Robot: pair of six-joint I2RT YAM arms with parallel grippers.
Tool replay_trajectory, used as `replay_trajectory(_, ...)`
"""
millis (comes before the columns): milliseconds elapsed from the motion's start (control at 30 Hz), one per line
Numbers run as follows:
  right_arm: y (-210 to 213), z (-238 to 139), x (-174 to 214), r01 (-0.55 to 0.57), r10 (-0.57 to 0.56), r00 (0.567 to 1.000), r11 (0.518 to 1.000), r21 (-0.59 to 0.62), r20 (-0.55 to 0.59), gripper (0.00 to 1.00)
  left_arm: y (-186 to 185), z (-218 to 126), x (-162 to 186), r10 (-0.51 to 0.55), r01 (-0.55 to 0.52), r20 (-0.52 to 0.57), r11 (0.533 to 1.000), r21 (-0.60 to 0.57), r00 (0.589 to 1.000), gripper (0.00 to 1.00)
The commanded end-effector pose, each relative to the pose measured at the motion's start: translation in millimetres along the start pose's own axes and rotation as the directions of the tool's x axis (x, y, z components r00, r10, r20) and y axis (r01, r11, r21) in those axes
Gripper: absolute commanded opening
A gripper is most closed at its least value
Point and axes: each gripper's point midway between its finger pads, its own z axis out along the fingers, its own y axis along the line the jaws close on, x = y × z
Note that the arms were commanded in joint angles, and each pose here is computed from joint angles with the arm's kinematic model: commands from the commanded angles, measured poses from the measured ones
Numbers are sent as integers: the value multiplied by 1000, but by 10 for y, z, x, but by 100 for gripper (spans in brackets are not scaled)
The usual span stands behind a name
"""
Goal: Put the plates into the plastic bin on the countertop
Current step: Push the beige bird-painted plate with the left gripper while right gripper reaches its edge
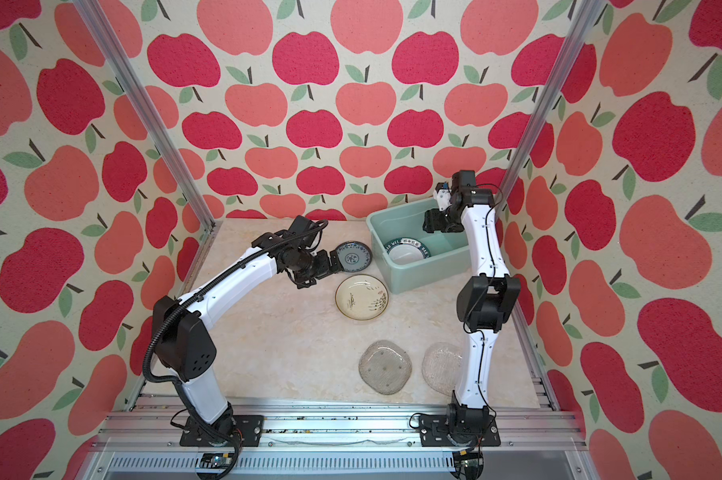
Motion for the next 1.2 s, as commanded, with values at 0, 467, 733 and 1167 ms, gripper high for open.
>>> replay_trajectory(0,207,-556,100,-56,55,998,998,31,19,70,135,31,233,28,-31,-51,997,-70,998,98)
replay_trajectory(467,1249,-1456,1422,-296,430,857,862,-411,284,69,206,336,223,265,-270,-61,957,-103,962,97)
replay_trajectory(733,1287,-681,2047,-598,715,697,622,-506,55,65,242,495,-19,335,-336,-47,942,-12,941,98)
replay_trajectory(1167,1461,249,2338,-758,811,578,495,-426,-87,67,216,999,-268,273,-259,-85,954,152,958,96)
